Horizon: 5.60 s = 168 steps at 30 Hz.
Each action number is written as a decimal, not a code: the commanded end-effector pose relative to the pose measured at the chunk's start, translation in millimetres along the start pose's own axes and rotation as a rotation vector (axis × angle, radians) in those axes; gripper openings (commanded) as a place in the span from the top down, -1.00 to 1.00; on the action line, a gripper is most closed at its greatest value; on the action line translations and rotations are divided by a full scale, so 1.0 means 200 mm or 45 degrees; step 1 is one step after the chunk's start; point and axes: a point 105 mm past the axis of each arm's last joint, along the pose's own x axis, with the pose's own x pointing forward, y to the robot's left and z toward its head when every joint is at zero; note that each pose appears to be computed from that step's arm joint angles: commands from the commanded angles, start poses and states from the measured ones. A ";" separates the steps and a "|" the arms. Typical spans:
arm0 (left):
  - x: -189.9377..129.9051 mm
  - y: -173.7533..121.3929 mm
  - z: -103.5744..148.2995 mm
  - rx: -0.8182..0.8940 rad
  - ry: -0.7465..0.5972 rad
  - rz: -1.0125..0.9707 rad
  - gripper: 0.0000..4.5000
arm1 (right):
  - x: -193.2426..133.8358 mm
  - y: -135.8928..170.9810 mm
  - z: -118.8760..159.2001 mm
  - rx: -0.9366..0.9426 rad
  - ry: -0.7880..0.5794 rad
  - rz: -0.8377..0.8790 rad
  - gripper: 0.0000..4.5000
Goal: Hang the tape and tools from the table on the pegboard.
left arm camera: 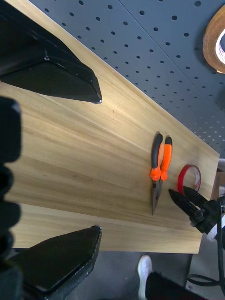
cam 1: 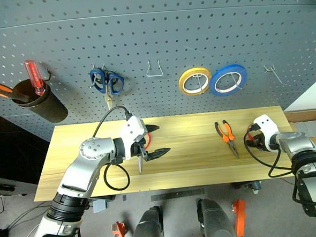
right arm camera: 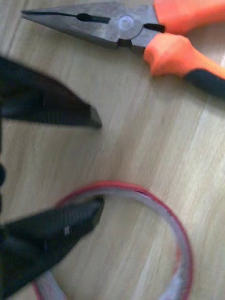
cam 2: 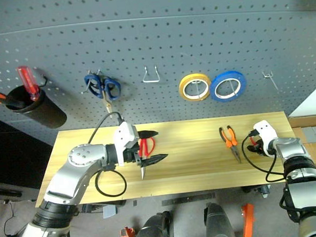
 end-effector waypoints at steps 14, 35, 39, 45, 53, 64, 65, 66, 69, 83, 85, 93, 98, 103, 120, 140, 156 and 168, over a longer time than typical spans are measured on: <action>0.06 -0.05 0.18 0.123 -0.168 -0.077 -1.00 | -0.34 -0.03 0.09 -0.287 -0.334 -0.331 0.98; 0.16 -0.05 0.30 0.170 -0.293 -0.113 -1.00 | -0.77 0.13 0.71 -0.123 -1.049 -0.659 0.98; 0.15 -0.04 0.30 0.169 -0.294 -0.092 -1.00 | -0.71 0.05 0.71 -0.071 -1.028 -0.656 0.98; 0.15 -0.02 0.31 0.163 -0.307 -0.051 -1.00 | -0.61 0.00 0.73 0.025 -1.065 -0.601 0.98; 0.14 0.02 0.38 0.096 -0.405 0.036 -1.00 | -0.51 0.05 0.66 0.068 -1.030 -0.566 0.90; -0.06 0.17 0.08 0.123 -0.044 0.055 -1.00 | -0.38 0.55 0.39 0.224 -0.696 -0.268 -0.57; -0.08 0.18 0.04 0.137 0.003 0.063 -1.00 | -0.34 0.60 0.38 0.235 -0.638 -0.225 -0.73; -0.10 0.20 0.01 0.149 0.035 0.069 -1.00 | -0.31 0.64 0.38 0.241 -0.596 -0.199 -0.84; -0.12 0.21 -0.01 0.158 0.065 0.075 -1.00 | -0.24 0.68 0.38 0.239 -0.509 -0.175 -0.84; -0.10 0.14 -0.01 0.174 0.069 -0.001 -1.00 | 0.08 0.45 0.48 0.224 -0.393 -0.313 -0.84; -0.10 0.13 -0.01 0.172 0.072 -0.002 -1.00 | 0.12 0.44 0.48 0.210 -0.367 -0.303 -0.84; -0.09 0.13 -0.01 0.164 0.068 0.001 -1.00 | 0.22 0.45 0.41 0.253 -0.243 -0.227 -0.84; -0.09 0.13 -0.01 0.166 0.065 0.007 -1.00 | 0.25 0.45 0.36 0.268 -0.192 -0.211 -0.84; -0.09 0.13 -0.01 0.169 0.066 0.010 -1.00 | 0.27 0.45 0.32 0.344 -0.147 -0.206 -0.84; -0.13 0.16 -0.01 0.060 -0.035 0.111 -1.00 | 0.22 0.54 0.39 0.272 -0.254 -0.166 -0.14; -0.39 0.14 0.00 -0.157 -0.309 0.352 -1.00 | -0.78 1.08 1.01 0.029 -1.346 -0.138 -0.14; -0.54 0.22 0.17 -0.149 -0.536 0.607 -1.00 | -0.99 1.33 1.54 0.001 -1.800 0.199 -0.14; -0.62 0.27 0.18 -0.097 -0.546 0.780 -1.00 | -1.06 1.46 1.80 -0.045 -1.984 0.388 -0.14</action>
